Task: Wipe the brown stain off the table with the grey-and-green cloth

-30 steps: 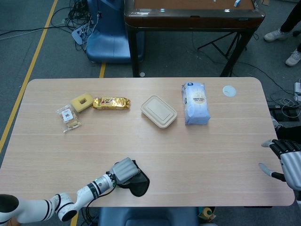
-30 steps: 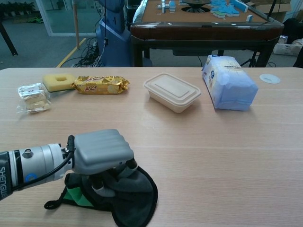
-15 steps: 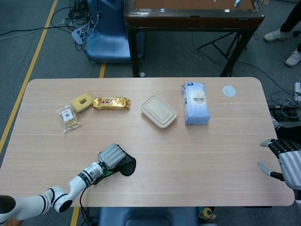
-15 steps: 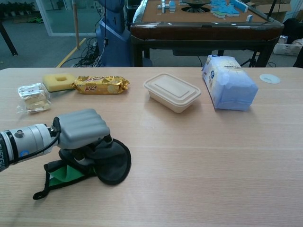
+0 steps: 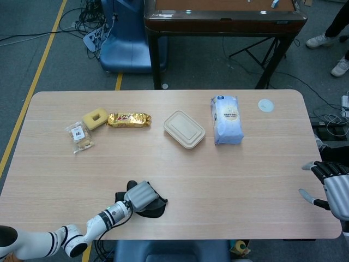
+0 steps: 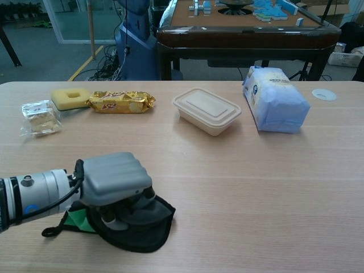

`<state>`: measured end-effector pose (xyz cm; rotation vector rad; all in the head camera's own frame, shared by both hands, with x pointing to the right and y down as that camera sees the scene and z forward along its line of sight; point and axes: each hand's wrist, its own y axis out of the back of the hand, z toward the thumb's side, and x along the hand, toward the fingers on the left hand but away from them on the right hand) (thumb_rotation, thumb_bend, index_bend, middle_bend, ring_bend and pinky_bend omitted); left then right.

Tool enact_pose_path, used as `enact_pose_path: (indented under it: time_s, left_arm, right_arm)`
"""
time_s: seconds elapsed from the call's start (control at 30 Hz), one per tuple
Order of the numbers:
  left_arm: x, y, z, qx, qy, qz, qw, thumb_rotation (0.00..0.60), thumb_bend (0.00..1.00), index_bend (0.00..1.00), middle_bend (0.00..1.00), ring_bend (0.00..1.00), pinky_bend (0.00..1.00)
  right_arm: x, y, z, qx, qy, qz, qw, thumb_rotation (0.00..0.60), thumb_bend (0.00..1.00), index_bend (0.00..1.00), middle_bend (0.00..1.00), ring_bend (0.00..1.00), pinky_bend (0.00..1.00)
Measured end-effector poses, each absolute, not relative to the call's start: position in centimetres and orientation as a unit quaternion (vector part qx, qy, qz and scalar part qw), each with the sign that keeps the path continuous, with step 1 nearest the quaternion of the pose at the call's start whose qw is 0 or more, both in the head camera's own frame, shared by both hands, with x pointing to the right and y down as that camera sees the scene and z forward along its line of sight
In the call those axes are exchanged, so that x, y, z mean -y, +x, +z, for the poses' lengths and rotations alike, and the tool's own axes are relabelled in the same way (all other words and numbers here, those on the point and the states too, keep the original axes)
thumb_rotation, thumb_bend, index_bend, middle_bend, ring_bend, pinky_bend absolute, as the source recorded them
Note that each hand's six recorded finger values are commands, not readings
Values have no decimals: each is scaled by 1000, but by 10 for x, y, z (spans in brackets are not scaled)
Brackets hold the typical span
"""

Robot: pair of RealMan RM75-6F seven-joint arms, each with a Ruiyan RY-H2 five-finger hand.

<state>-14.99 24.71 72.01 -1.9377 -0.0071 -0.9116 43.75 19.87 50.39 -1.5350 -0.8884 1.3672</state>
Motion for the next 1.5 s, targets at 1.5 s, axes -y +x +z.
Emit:
enact_pose_path:
  time_s: [1.5]
  left_arm:
    - [-74, -213, 732, -190, -675, -528, 480, 600, 200, 267, 305, 384, 831]
  right_arm:
    - [-199, 442, 504, 363, -614, 551, 434, 600, 249, 366, 364, 309, 293]
